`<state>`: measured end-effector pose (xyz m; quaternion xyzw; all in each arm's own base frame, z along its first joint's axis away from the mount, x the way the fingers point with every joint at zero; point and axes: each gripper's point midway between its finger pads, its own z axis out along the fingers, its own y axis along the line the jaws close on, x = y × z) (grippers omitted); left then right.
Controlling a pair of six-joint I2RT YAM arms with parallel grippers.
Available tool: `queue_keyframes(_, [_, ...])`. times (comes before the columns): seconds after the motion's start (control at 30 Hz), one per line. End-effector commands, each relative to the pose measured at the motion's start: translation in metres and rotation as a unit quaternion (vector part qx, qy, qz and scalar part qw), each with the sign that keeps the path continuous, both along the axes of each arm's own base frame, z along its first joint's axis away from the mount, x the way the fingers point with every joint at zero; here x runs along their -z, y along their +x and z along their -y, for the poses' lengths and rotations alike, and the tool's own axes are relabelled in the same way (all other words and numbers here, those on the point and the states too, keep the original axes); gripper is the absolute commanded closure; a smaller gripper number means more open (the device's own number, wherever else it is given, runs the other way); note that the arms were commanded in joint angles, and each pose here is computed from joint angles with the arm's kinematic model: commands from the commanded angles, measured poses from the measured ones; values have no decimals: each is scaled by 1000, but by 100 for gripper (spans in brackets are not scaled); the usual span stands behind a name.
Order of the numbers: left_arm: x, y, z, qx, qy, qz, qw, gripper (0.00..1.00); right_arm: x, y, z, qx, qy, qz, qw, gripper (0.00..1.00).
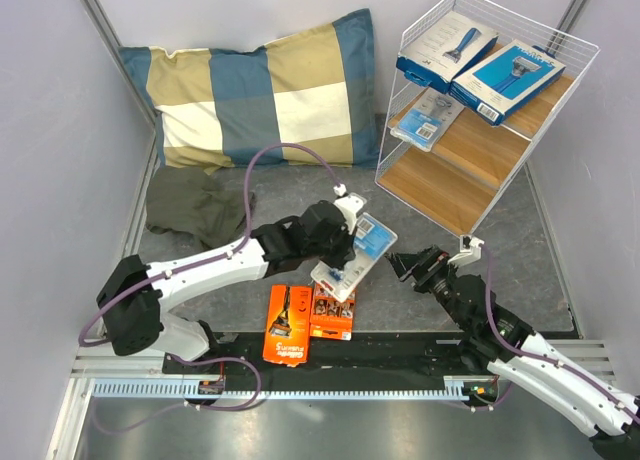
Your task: Place and organize the shaving razors onto the shelf
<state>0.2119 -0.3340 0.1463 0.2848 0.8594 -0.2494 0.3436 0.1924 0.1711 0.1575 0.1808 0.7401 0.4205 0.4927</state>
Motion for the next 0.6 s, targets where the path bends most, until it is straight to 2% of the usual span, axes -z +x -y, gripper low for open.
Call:
queue_keyframes(0.0, [-19,-8,28,18,-13,28,999,98,-6,1,-8,-7,33,3,999,2])
queue_keyframes(0.23, [-22,-26,39,47,-17,27,998,98,-8,1,-12,-14,44,8,999,4])
queue_keyframes(0.43, [-32,-41,48,79,-24,41,996,95,-8,0,-17,-26,56,15,998,28])
queue_keyframes(0.5, [-36,-48,51,97,-26,51,994,95,-10,-1,-18,-31,61,20,997,33])
queue_keyframes(0.53, [-36,-50,51,102,-26,53,993,95,-7,-1,-19,-32,61,18,997,41])
queue_keyframes(0.57, [-37,-52,52,107,-26,54,992,95,-8,-2,-19,-34,64,19,997,45])
